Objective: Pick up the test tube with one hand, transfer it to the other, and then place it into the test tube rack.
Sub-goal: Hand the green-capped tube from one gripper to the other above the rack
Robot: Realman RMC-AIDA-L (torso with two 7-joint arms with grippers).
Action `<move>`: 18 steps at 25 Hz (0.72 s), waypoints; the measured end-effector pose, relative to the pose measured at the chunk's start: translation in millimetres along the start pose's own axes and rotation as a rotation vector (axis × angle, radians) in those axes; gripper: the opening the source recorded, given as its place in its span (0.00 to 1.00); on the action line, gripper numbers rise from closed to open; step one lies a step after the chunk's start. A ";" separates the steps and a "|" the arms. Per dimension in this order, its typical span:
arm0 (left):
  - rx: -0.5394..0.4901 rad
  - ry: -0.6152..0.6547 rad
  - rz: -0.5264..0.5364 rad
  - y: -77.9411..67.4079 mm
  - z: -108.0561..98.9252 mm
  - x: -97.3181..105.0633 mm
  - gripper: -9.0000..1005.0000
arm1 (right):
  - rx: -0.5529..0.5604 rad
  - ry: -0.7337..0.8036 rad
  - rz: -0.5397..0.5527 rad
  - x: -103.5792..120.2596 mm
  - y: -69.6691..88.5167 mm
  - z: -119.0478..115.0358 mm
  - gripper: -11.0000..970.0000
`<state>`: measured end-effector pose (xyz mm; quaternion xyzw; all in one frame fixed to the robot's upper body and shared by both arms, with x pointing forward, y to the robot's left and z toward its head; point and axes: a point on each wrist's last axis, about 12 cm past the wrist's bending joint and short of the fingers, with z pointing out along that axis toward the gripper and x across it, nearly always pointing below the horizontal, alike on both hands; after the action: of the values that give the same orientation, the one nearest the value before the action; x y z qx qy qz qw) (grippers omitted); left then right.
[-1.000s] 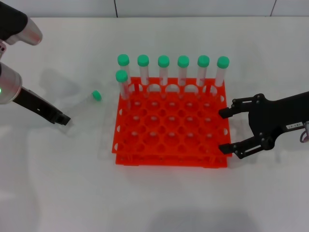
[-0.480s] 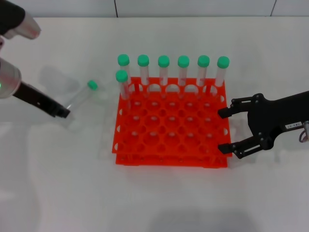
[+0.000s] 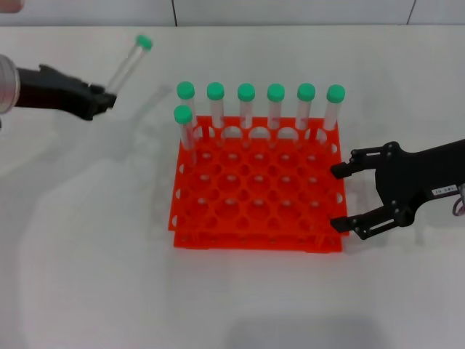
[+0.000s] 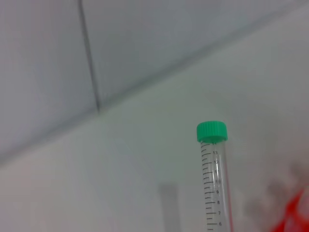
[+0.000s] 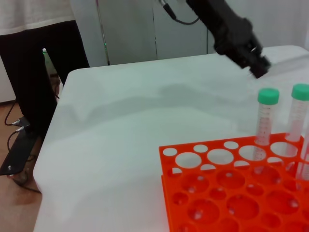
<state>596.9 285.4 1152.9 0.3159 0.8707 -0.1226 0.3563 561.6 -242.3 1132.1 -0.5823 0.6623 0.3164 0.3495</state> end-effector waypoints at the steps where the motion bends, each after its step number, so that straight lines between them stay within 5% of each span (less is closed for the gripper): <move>1: -0.002 -0.042 0.014 -1.1 -1.5 1.1 0.20 | 0.001 -0.001 0.001 0.4 0.1 -0.1 0.90; 13: 0.271 -0.537 0.041 -11.6 -7.5 18.1 0.20 | -0.006 -0.007 0.001 0.0 1.7 1.6 0.90; 18: 0.465 -0.574 0.035 -6.3 0.3 20.5 0.20 | -0.007 -0.012 -0.002 -0.7 1.8 2.0 0.90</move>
<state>581.9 289.9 1138.3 0.3561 0.6788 -0.3947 0.5066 560.1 -240.0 1131.6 -0.5823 0.6587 0.3218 0.3515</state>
